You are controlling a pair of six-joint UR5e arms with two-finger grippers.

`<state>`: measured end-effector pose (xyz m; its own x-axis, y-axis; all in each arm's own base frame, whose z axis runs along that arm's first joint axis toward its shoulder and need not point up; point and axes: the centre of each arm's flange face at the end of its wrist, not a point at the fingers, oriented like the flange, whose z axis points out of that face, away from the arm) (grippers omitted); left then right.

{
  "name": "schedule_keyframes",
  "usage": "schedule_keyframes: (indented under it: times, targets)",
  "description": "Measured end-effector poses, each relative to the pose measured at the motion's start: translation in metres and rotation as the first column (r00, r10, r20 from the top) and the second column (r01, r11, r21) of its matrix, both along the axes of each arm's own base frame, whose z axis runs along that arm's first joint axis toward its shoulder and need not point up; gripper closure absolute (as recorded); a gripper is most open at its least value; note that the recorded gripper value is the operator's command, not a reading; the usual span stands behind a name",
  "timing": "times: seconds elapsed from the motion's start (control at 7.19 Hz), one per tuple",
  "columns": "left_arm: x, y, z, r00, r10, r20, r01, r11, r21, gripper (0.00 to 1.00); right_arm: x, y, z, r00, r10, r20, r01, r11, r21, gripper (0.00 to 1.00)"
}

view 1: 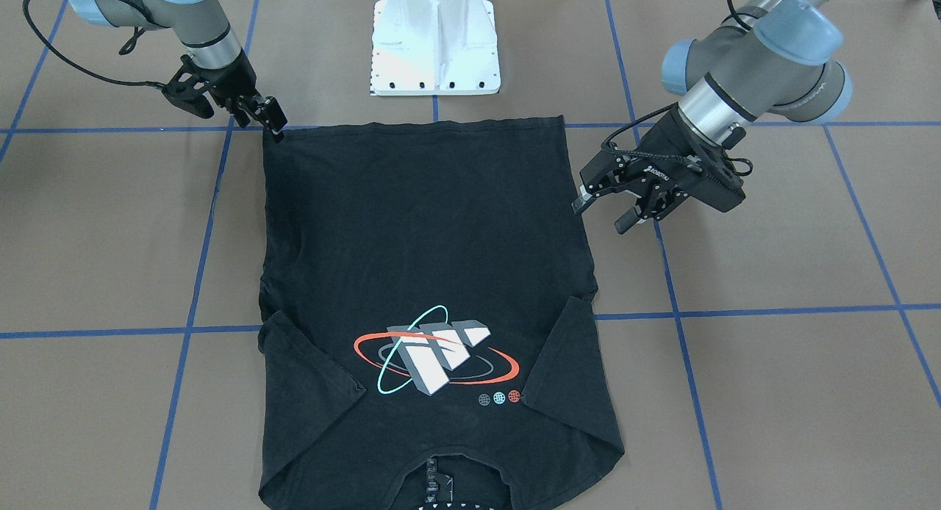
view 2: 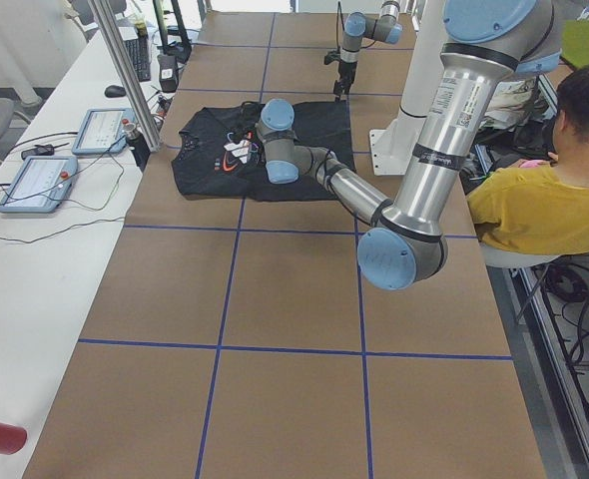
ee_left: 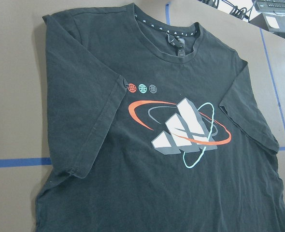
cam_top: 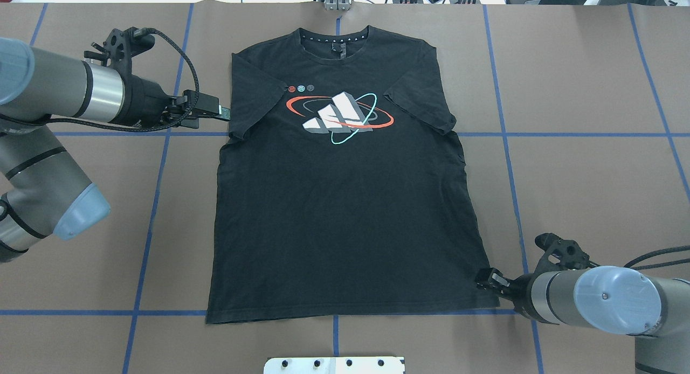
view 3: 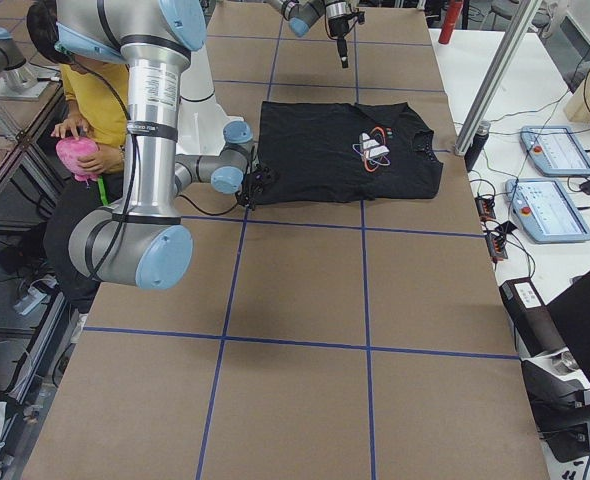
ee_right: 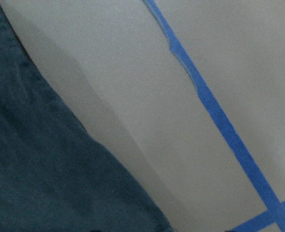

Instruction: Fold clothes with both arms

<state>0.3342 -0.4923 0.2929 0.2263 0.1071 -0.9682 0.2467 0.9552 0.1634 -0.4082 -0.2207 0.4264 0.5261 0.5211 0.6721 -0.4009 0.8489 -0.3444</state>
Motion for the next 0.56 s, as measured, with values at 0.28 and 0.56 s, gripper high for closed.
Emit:
schedule_keyframes:
  times: [0.28,0.56]
  targets:
    - [0.0004,-0.0004,0.002,1.0,0.0,0.003,0.0,1.0,-0.003,0.12,-0.0043,0.0082,0.0009,1.0,-0.019,-0.003,0.019,1.0,-0.001,0.22]
    - [0.0007,-0.0008,0.0032,1.0,0.0,0.005,0.0,1.0,-0.005,0.12,-0.0069,0.0126,0.0019,1.0,-0.03,-0.005,0.03,1.0,-0.003,0.48]
